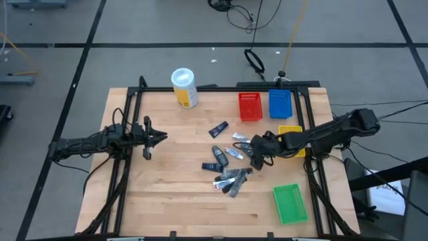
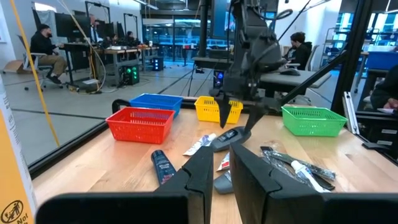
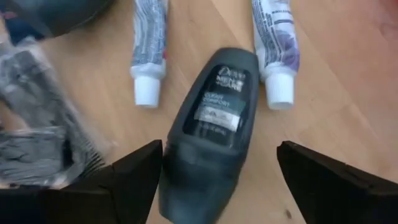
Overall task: Pick & Place Travel size toiletries
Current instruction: Put the gray deodorant into the red bin
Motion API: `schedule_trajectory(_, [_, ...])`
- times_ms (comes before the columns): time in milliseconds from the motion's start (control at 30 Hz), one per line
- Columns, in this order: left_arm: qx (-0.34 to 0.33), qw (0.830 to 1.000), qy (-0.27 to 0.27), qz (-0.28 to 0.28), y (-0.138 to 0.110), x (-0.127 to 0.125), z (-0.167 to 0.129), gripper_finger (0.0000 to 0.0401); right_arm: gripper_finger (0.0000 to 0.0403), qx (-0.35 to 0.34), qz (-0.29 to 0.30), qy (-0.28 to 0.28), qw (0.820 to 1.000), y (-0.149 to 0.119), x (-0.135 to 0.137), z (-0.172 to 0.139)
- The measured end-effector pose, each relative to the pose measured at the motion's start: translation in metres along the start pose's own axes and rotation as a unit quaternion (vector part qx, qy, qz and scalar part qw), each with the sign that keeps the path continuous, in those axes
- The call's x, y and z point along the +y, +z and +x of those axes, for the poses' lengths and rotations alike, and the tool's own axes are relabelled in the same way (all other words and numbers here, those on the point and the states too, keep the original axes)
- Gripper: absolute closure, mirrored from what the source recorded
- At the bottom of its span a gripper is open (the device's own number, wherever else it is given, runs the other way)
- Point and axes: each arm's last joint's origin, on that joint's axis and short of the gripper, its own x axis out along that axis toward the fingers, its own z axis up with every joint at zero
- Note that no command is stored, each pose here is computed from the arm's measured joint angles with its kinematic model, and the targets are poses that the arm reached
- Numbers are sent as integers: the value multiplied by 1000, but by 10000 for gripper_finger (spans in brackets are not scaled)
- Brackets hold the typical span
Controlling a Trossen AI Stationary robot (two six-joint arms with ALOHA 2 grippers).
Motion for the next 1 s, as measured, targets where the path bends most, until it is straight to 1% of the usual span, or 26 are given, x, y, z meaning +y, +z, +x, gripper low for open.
schedule_trajectory(100, [0,1000,0,0,0,0,0,350,105,13,-7,-18,1000,-4,1,9])
schedule_trajectory(200, [0,1000,0,0,0,0,0,350,128,18,-20,-21,999,-5,3,15])
schedule_trajectory(267, [0,1000,0,0,0,0,0,350,152,23,-26,-23,999,-6,3,17])
schedule_trajectory(367, [0,1000,0,0,0,0,0,350,201,16,-28,-16,999,-4,3,16])
schedule_trajectory(400, [0,1000,0,0,0,0,0,350,209,13,-27,-10,1000,-4,4,13])
schedule_trajectory(500, [0,1000,0,0,0,0,0,350,209,-5,-9,26,1000,3,3,1])
schedule_trajectory(567, [0,1000,1,0,0,0,0,350,209,-36,15,45,998,11,0,-12])
schedule_trajectory(633, [0,1000,1,0,0,0,0,350,209,-80,42,49,995,24,-7,-28])
schedule_trajectory(733, [0,1000,1,0,0,0,0,350,209,-140,97,25,985,47,-26,-48])
schedule_trajectory(800, [0,1000,1,0,0,0,0,350,209,-161,153,9,975,63,-47,-53])
schedule_trajectory(900, [0,1000,1,0,0,0,0,350,209,-151,213,-12,965,77,-82,-48])
schedule_trajectory(1000, [0,1000,1,0,0,0,0,350,209,-123,263,-45,956,82,-116,-35])
